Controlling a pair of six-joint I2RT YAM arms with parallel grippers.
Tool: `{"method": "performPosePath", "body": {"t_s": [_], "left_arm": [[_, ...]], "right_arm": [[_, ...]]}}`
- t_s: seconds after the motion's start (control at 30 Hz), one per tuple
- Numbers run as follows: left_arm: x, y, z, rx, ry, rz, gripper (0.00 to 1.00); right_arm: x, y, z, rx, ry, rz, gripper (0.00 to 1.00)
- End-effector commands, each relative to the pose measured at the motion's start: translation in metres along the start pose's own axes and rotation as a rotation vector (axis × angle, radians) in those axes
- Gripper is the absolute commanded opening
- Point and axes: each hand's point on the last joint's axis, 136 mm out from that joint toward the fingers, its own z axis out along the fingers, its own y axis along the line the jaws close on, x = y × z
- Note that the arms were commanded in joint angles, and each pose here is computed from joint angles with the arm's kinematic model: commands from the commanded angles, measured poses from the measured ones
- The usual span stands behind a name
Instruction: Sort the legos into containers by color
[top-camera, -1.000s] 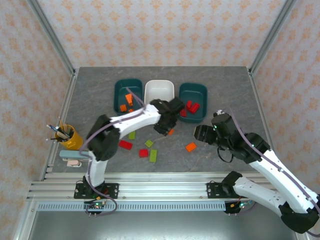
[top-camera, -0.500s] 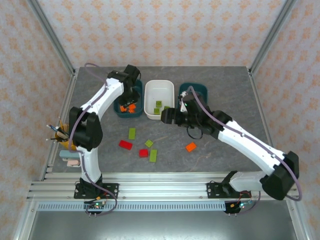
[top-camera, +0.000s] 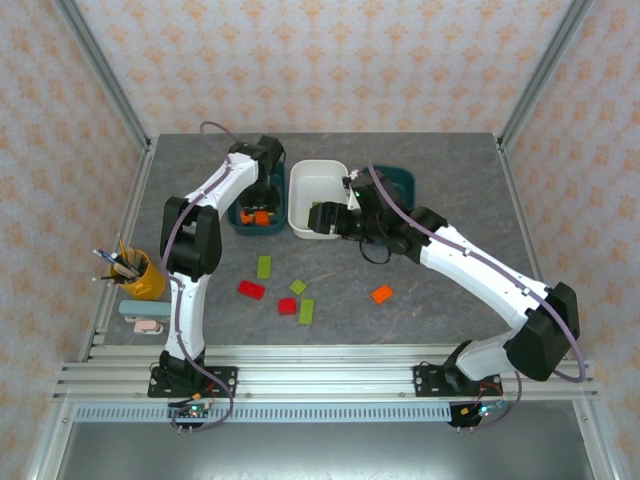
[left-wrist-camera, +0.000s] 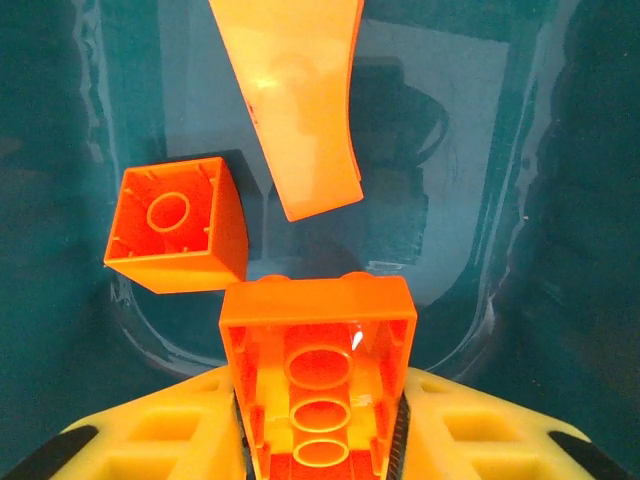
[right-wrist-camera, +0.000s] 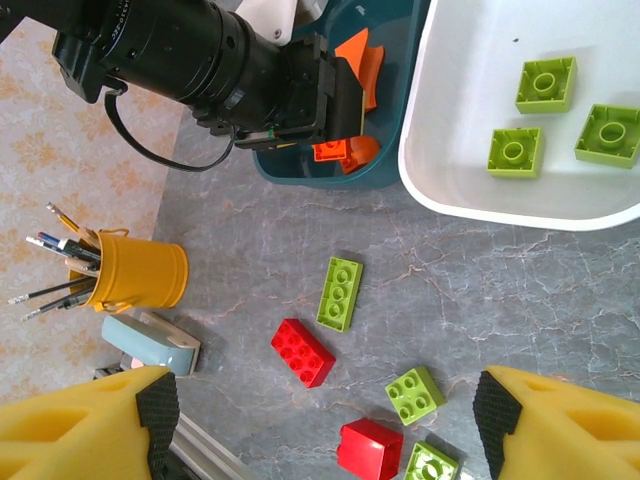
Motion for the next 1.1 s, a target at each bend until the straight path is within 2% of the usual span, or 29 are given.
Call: {"method": "performPosePath", "body": {"t_s": [0.0,0.17,0.27,0.4,0.53,0.73,0.9,1.07], "left_arm": [[0.001,0.005,0.009,-0.053,-0.001,0.078,0.43],[0.008,0.005,0.002,-0.051,-0.016,0.075,0.57],[0.007,0.005,-0.016,-0.043,-0.049,0.062,0.61],[0.005,0.009,-0.056,-0.027,-0.138,0.008,0.66],[0.018,0.027,-0.108,0.007,-0.243,-0.11,0.71],[0.08,0.065,-0.144,0.062,-0.323,-0.232,0.74],[0.148,0.089,-0.149,0.159,-0.351,-0.266,0.78],[0.206,0.107,-0.146,0.242,-0.358,-0.292,0.8]], "right_arm": [[0.006,-0.014,0.006,0.068,0.025,0.016,0.79],[0.014,-0.029,0.011,0.136,0.055,0.027,0.79],[0.017,-0.035,0.011,0.166,0.064,0.015,0.79],[0.03,-0.035,0.015,0.221,0.127,-0.083,0.77],[0.063,-0.021,0.032,0.245,0.235,-0.229,0.75],[0.12,-0.002,0.062,0.27,0.399,-0.289,0.72],[0.155,0.0,0.086,0.33,0.503,-0.205,0.7],[0.176,-0.003,0.106,0.411,0.534,-0.112,0.69]]}}
